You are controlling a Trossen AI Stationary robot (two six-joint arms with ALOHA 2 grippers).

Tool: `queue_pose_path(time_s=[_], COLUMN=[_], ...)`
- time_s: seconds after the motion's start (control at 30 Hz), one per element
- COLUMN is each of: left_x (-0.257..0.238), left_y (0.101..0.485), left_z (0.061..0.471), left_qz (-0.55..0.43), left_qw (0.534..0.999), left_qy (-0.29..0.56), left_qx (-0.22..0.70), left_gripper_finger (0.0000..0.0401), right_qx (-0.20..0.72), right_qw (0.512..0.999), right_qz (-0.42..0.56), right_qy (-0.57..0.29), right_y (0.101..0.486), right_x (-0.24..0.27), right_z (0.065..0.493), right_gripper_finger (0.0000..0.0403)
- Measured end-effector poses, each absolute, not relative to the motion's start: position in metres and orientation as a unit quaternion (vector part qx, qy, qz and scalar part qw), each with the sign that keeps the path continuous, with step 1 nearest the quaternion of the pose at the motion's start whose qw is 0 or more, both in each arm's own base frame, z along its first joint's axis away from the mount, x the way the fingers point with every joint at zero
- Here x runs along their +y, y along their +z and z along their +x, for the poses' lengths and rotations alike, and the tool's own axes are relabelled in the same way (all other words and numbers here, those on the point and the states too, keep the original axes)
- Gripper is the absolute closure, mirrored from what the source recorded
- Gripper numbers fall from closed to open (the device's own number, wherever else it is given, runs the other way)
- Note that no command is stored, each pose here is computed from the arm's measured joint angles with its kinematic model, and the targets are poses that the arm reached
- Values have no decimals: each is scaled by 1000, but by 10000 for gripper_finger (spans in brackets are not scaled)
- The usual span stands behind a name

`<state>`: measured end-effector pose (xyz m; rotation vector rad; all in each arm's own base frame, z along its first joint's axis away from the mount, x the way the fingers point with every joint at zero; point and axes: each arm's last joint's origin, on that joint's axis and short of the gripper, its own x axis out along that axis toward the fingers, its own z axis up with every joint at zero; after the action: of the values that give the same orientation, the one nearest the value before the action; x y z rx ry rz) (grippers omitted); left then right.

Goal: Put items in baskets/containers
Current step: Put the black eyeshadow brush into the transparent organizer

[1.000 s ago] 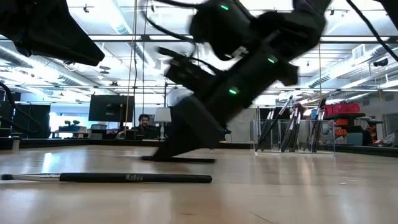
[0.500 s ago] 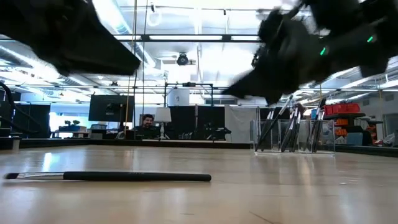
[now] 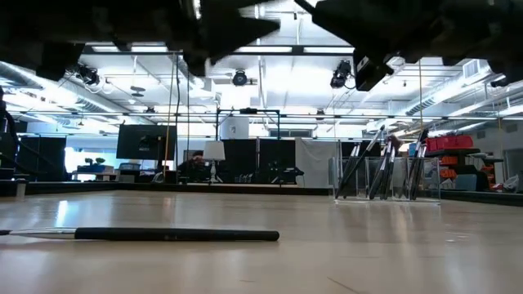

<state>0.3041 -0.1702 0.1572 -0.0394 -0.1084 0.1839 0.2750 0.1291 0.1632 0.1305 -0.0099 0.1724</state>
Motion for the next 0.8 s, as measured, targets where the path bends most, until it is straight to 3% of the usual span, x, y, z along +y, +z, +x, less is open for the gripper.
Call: queue_pose_path(time_s=[0.27,0.47,0.7,0.8], left_x=[-161,-157,-158,-160], left_y=[168,174,172,172], left_z=[311,320,325,325], left_qz=[-26,-32,-22,-22], left_qw=[993,992,995,995], left_qy=[48,18,16,14], left_qx=[-108,-120,-98,-95], left_gripper_finger=[218,277,372,383], right_qx=[-10,-10,-9,-5], right_qw=[993,993,993,993], right_qz=[67,68,67,66], right_qy=[100,100,99,99], right_y=[165,165,165,164], right_x=[137,137,137,137], right_z=[271,271,272,272], right_gripper_finger=[397,397,397,397])
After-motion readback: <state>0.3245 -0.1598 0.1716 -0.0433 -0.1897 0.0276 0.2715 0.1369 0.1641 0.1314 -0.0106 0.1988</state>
